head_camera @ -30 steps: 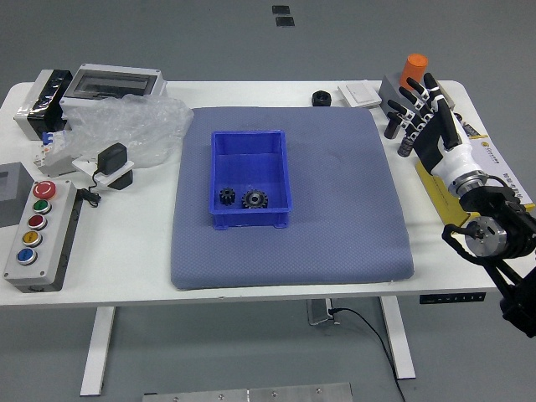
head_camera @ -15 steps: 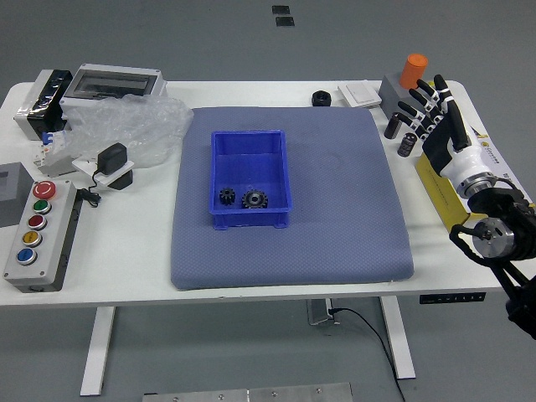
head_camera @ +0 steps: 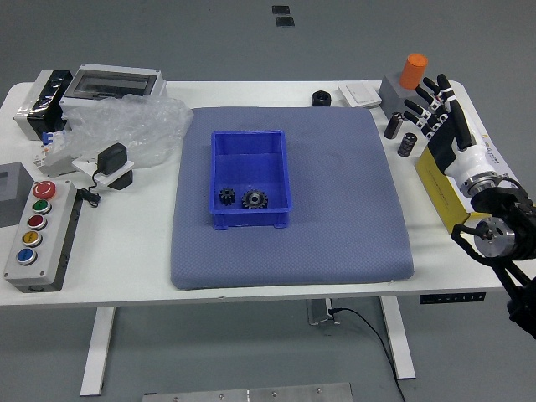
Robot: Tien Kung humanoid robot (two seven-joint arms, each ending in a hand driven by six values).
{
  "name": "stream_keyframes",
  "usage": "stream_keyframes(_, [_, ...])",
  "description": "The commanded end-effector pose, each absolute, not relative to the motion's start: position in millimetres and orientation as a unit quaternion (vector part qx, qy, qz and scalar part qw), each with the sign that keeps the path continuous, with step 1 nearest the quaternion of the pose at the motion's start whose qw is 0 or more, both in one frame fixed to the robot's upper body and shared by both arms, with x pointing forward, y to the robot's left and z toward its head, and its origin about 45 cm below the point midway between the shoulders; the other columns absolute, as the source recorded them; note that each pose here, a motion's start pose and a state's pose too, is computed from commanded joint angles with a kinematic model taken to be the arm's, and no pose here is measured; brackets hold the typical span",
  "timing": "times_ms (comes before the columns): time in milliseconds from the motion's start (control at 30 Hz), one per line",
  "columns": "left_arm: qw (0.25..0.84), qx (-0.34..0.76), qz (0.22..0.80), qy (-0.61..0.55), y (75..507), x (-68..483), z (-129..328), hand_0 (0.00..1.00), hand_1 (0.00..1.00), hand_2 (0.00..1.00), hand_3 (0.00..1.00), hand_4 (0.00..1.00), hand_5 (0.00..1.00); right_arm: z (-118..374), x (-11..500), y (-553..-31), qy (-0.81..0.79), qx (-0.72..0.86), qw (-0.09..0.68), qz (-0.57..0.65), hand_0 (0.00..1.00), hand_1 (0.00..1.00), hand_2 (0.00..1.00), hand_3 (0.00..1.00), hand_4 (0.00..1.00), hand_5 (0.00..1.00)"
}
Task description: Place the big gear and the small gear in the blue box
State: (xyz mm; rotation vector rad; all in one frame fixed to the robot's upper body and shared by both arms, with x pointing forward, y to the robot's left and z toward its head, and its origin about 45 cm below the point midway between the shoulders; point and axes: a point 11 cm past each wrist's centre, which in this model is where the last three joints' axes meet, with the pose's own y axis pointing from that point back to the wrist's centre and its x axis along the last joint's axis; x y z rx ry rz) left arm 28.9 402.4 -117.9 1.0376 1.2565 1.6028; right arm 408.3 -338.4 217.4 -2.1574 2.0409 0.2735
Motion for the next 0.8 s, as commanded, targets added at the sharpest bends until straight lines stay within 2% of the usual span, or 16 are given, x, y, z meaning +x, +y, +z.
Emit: stream_keyframes(800, [0.417,0.414,0.638,0.499,402.5,30.5,-117.8,0.849,0.797,0.795,0.843,0.582,0.063,215.7,404.0,-347.2,0.697,-0.710,0.065,0.073,0.876,0.831,0.941,0.908,0.840,0.669])
